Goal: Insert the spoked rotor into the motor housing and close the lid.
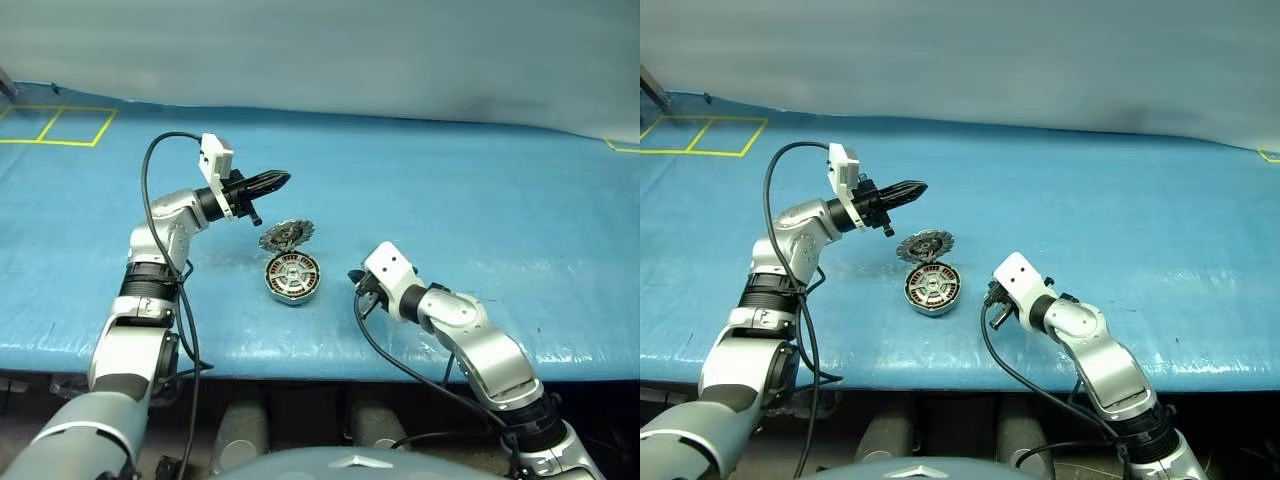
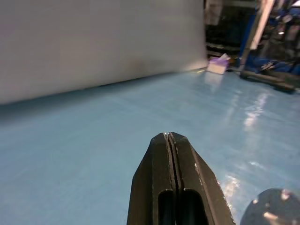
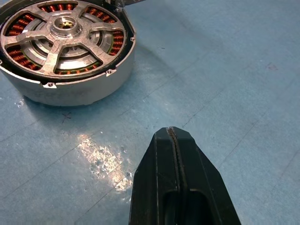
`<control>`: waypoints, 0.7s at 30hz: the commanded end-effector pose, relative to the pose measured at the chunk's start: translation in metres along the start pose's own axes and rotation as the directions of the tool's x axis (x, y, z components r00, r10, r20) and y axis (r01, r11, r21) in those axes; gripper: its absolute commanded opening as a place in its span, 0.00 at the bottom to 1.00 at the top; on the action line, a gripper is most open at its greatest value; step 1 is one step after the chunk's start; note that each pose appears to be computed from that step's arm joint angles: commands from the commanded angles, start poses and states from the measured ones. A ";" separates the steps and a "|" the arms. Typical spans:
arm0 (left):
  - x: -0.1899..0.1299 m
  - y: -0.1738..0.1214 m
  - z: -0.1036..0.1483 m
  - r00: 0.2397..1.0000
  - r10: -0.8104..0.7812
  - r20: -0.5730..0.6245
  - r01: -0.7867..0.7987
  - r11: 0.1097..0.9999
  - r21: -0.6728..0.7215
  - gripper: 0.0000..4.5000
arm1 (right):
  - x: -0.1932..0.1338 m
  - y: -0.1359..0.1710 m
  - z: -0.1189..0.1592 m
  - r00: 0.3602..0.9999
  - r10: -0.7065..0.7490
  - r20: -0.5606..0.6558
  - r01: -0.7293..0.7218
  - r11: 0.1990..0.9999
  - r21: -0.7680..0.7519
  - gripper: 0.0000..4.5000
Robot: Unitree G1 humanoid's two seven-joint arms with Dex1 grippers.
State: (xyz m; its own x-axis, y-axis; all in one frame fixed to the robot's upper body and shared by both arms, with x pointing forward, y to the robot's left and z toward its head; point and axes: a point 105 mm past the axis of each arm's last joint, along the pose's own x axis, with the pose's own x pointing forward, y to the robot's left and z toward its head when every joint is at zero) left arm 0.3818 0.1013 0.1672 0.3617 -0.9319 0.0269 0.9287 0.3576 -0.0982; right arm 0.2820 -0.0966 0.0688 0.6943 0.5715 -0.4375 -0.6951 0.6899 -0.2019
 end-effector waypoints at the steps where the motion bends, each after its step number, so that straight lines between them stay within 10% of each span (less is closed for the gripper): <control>1: 0.003 -0.005 -0.006 0.993 -0.085 -0.079 0.084 0.996 -0.023 0.01 | -0.005 -0.003 0.011 0.999 -0.023 0.043 0.024 1.000 -0.020 0.00; 21: -0.005 -0.043 -0.051 0.934 -0.261 -0.242 0.252 0.965 -0.069 0.01 | -0.005 -0.011 0.013 0.996 -0.070 0.052 0.071 0.997 -0.017 0.00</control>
State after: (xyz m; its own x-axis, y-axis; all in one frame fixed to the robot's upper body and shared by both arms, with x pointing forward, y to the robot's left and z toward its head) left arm 0.3399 0.0901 0.1128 0.1021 -0.9781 -0.1812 0.9719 0.1369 -0.1915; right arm 0.2839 -0.1003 0.0695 0.7196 0.5457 -0.4293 -0.6684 0.7119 -0.2154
